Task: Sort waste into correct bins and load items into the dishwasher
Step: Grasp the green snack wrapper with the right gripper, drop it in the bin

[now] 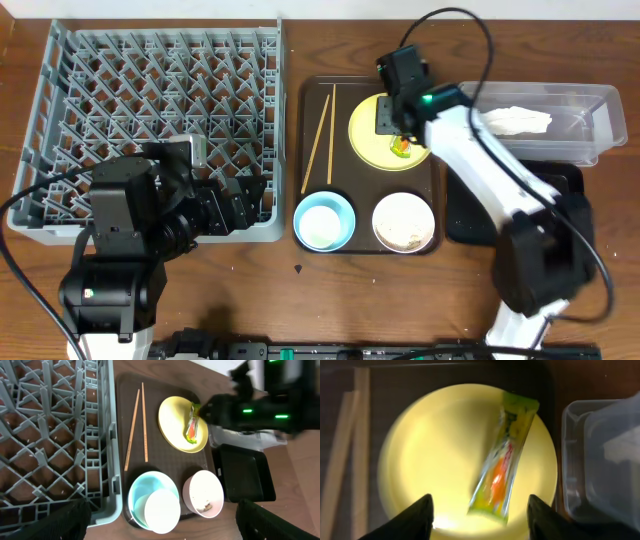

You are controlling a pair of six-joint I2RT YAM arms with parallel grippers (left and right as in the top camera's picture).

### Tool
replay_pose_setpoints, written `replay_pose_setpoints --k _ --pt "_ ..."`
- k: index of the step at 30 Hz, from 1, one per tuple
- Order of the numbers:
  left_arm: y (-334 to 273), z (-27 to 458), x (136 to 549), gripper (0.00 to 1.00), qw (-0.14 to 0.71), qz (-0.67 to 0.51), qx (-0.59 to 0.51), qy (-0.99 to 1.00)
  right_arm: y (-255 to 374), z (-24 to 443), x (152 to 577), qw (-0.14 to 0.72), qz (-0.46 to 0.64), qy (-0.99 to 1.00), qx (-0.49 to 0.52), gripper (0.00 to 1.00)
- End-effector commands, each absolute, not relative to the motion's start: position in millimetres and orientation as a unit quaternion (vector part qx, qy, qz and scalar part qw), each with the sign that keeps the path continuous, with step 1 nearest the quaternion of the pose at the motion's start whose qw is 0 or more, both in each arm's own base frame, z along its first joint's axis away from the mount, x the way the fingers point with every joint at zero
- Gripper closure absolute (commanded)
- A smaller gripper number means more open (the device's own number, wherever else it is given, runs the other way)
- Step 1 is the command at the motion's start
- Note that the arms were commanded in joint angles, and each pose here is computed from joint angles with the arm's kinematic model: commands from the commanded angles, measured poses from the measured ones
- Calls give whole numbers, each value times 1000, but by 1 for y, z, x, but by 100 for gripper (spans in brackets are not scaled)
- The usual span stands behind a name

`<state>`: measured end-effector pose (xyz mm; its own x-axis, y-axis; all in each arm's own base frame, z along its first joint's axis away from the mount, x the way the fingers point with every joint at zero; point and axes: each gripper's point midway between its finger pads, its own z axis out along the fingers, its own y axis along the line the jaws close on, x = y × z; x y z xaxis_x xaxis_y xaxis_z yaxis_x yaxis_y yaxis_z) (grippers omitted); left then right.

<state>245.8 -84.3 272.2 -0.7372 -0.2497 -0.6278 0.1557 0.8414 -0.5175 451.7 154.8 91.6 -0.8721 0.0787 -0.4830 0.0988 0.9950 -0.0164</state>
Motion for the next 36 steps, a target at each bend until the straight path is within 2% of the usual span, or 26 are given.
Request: replay_pose_setpoints --k 1,5,8,9,11,12,15,19,23,26,29,35,36 --pt "-84 283 246 7 374 -283 -24 883 132 64 462 252 -77 962 75 47" --pt "-84 283 246 7 373 -283 -24 883 134 30 460 216 -60 971 85 50" --pt "-84 283 246 7 374 -283 -24 883 134 8 455 189 -60 976 89 58" --pt "-84 283 246 7 374 -283 -24 883 132 1 453 183 -64 977 91 65" --pt "-84 283 246 7 373 -283 -24 883 131 -5 452 177 -67 978 93 96" --pt "-84 283 246 7 373 -283 -24 883 131 -4 451 175 -67 978 96 99" --pt "-84 283 246 7 373 -283 -24 883 134 18 455 188 -41 976 100 99" --pt "-84 283 246 7 374 -283 -24 883 143 83 462 222 53 967 115 99" --pt "-84 283 246 7 374 -283 -24 883 92 154 469 278 89 932 214 99" --pt "-84 283 246 7 373 -283 -24 883 45 178 470 300 89 909 277 99" --pt "-84 283 246 7 374 -283 -24 883 -3 175 465 289 80 885 355 99" --pt "-84 283 246 7 373 -283 -24 883 -60 140 462 252 52 867 427 99" --pt "-84 283 246 7 374 -283 -24 883 -63 137 460 248 52 865 433 94"
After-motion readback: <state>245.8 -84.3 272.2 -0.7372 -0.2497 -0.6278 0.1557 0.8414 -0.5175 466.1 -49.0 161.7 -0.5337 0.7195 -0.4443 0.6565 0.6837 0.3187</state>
